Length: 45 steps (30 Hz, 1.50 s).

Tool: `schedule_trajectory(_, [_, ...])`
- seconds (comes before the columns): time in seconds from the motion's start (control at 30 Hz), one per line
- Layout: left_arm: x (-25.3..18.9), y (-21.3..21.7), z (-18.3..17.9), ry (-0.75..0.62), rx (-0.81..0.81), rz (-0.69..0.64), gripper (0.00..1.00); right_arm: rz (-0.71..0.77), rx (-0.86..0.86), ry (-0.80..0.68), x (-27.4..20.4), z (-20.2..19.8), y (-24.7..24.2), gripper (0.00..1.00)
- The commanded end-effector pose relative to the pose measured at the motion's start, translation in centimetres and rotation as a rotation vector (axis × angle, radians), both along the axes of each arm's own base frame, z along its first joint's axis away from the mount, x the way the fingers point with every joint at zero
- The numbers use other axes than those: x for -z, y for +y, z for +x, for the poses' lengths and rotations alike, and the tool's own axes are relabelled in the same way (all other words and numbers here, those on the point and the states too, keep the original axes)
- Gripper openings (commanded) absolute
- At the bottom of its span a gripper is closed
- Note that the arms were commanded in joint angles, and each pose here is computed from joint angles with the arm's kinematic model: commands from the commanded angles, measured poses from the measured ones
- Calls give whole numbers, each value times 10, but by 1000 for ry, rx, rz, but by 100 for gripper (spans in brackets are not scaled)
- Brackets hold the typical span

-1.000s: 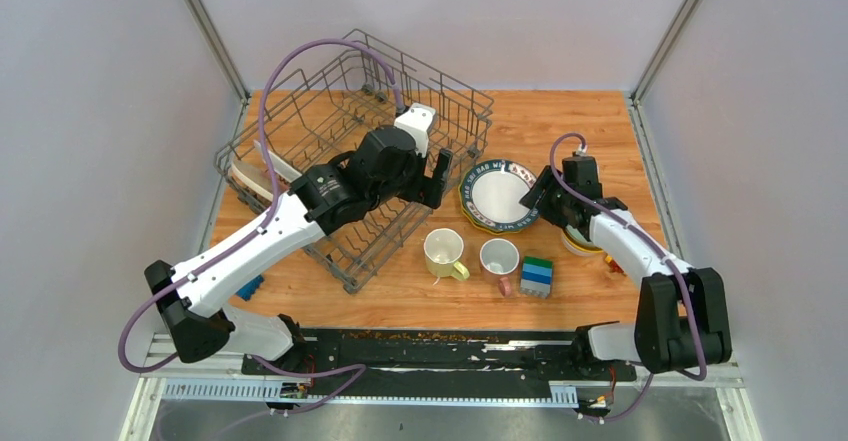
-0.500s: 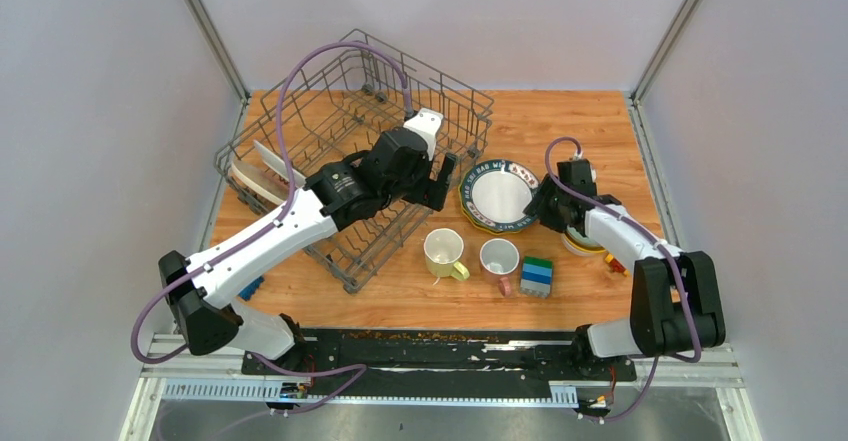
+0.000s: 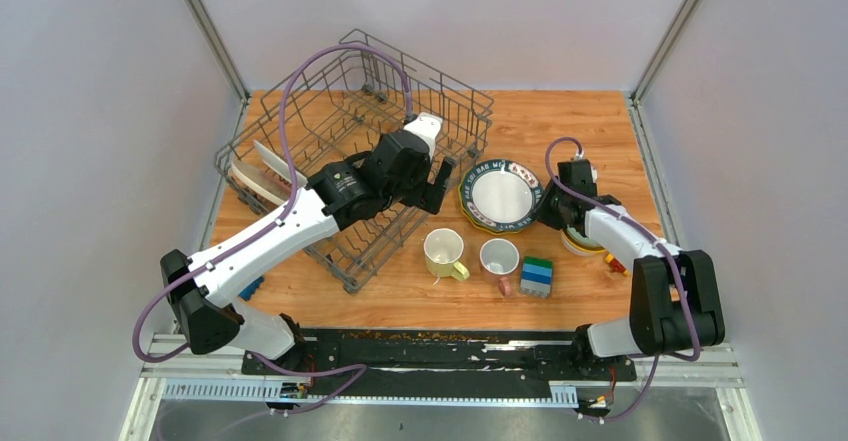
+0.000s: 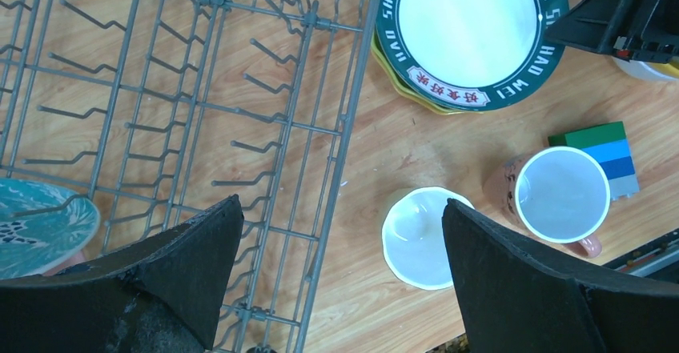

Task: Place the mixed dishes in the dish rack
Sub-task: Pick up the plate at the center of the board.

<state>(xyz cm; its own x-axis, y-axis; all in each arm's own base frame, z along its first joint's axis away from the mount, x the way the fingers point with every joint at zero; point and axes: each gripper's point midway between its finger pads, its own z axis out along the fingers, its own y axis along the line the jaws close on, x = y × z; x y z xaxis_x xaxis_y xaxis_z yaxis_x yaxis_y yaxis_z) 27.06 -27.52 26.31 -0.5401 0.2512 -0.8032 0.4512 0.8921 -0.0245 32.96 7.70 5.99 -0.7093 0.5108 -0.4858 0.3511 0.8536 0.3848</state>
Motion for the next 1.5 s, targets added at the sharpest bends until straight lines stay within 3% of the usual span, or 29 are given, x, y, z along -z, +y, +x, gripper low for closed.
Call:
schedule_trajectory(0.0, [-13, 3, 2, -37, -3, 9, 100, 0, -10, -52, -5, 15, 1, 23])
schedule_trajectory(0.4, [-7, 6, 3, -29, -17, 28, 100, -2, -11, -82, -15, 14, 0, 12])
schedule_trajectory(0.67, [-3, 4, 4, -20, -13, 40, 100, 19, 10, -143, -30, 12, 0, 0])
schedule_trajectory(1.03, [1, 2, 5, -10, -15, 46, 100, 104, 56, -180, -26, 12, 7, 0])
schedule_trajectory(1.23, [5, 0, 5, -2, -15, 46, 100, 187, 83, -242, -27, 13, 14, 8])
schedule_trajectory(1.47, [6, 2, 6, -6, -25, 56, 100, 184, 120, -277, -19, 12, 9, 30])
